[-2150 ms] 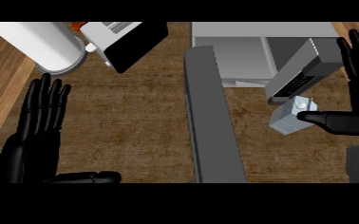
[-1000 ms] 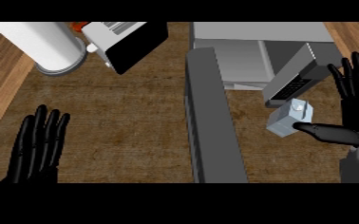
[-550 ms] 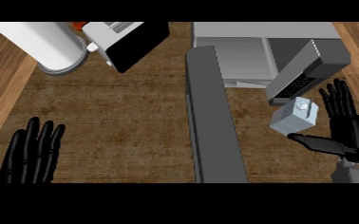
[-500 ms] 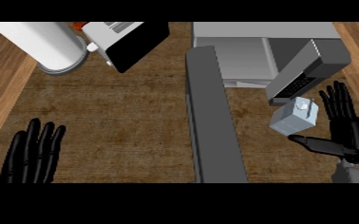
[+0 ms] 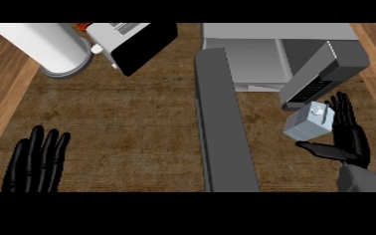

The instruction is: Pick up the milk, place it into the microwave and close the microwave

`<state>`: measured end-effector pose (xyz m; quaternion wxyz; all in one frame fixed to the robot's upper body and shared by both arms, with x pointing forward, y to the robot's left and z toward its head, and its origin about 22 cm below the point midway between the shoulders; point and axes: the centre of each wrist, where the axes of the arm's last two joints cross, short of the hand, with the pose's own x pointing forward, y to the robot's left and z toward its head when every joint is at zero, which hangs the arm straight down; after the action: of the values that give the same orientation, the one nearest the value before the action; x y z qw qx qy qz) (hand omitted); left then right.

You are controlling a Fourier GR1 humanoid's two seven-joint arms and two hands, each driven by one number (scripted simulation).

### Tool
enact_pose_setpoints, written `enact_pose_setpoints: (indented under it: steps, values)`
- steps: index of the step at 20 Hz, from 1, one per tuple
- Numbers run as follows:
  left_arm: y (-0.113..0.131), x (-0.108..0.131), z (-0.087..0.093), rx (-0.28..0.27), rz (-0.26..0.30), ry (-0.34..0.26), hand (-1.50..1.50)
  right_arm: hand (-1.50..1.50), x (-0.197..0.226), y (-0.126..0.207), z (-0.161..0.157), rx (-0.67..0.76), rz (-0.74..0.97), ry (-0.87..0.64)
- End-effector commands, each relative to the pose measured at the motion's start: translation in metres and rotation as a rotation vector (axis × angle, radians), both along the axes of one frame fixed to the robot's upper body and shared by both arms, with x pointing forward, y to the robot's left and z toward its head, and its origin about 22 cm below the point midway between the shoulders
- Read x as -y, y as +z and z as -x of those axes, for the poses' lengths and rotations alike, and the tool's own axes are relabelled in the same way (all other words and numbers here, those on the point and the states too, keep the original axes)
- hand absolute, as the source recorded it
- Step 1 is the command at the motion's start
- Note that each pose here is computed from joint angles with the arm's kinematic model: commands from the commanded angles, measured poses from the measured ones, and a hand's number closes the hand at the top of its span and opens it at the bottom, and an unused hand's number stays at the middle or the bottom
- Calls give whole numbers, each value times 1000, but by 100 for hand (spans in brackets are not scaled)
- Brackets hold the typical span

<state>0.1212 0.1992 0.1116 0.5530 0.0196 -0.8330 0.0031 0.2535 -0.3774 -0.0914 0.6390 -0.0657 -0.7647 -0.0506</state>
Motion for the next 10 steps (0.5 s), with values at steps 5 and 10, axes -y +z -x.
enact_pose_setpoints:
  steps: [5,10]
  values:
    - [0,8,7,-4,8,-16,-150,-150,1,-28,-4,-23,-17,-10]
    - [-6,-6,5,8,3,3,-150,-150,-5,-49,20,-7,20,27]
